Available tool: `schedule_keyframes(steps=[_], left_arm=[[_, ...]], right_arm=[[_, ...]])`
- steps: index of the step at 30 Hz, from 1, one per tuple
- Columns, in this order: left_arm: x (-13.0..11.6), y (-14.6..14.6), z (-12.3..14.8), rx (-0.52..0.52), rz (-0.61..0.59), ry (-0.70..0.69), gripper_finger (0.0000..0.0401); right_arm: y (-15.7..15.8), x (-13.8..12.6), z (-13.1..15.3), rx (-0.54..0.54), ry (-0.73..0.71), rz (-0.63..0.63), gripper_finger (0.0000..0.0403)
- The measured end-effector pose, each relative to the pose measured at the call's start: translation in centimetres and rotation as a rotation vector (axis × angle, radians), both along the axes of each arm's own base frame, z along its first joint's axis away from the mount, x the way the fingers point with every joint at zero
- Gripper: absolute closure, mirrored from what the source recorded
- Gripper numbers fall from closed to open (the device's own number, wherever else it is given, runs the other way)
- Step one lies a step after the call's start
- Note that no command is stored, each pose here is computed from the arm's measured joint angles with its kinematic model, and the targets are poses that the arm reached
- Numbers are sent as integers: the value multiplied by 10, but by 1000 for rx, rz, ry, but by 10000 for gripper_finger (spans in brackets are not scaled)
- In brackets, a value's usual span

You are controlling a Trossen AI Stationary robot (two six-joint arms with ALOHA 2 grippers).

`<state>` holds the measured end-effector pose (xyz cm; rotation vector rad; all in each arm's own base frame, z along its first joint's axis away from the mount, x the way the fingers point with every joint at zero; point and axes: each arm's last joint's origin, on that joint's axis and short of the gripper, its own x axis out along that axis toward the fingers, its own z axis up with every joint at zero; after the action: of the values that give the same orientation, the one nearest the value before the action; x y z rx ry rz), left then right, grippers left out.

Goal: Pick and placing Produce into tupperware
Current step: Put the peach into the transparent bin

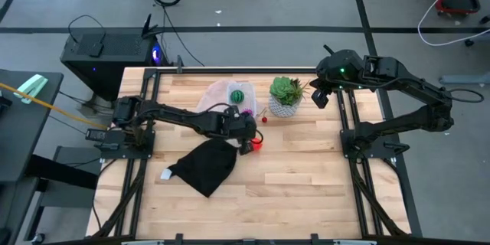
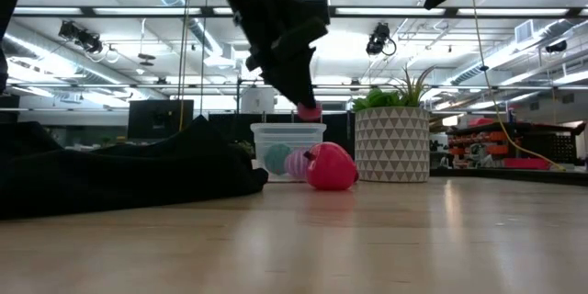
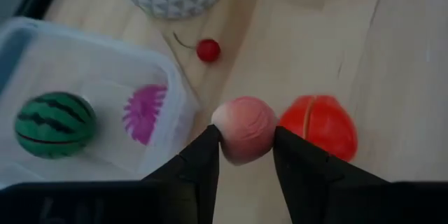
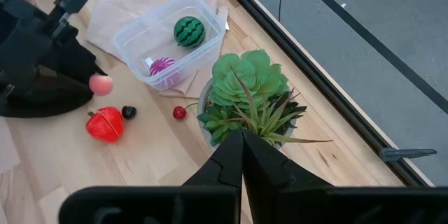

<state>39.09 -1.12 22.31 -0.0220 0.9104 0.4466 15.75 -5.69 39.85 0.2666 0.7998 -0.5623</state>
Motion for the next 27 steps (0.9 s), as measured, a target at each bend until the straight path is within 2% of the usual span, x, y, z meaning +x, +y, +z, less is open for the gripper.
schedule_keyframes(steps=[9, 14, 18, 24, 27], left_arm=[[7, 37, 31, 47, 28, -3, 254], [-2, 72, 34, 47, 91, 80, 263], [-12, 99, 35, -26, 112, 137, 266], [-22, 131, 41, -208, 106, 129, 259], [-27, 140, 41, -261, 98, 134, 263]], right_arm=[[0, 0, 0, -1, 1, 2, 387], [0, 0, 0, -1, 1, 2, 387], [0, 0, 0, -1, 1, 2, 387], [0, 0, 0, -1, 1, 1, 387], [0, 0, 0, -1, 0, 1, 387]])
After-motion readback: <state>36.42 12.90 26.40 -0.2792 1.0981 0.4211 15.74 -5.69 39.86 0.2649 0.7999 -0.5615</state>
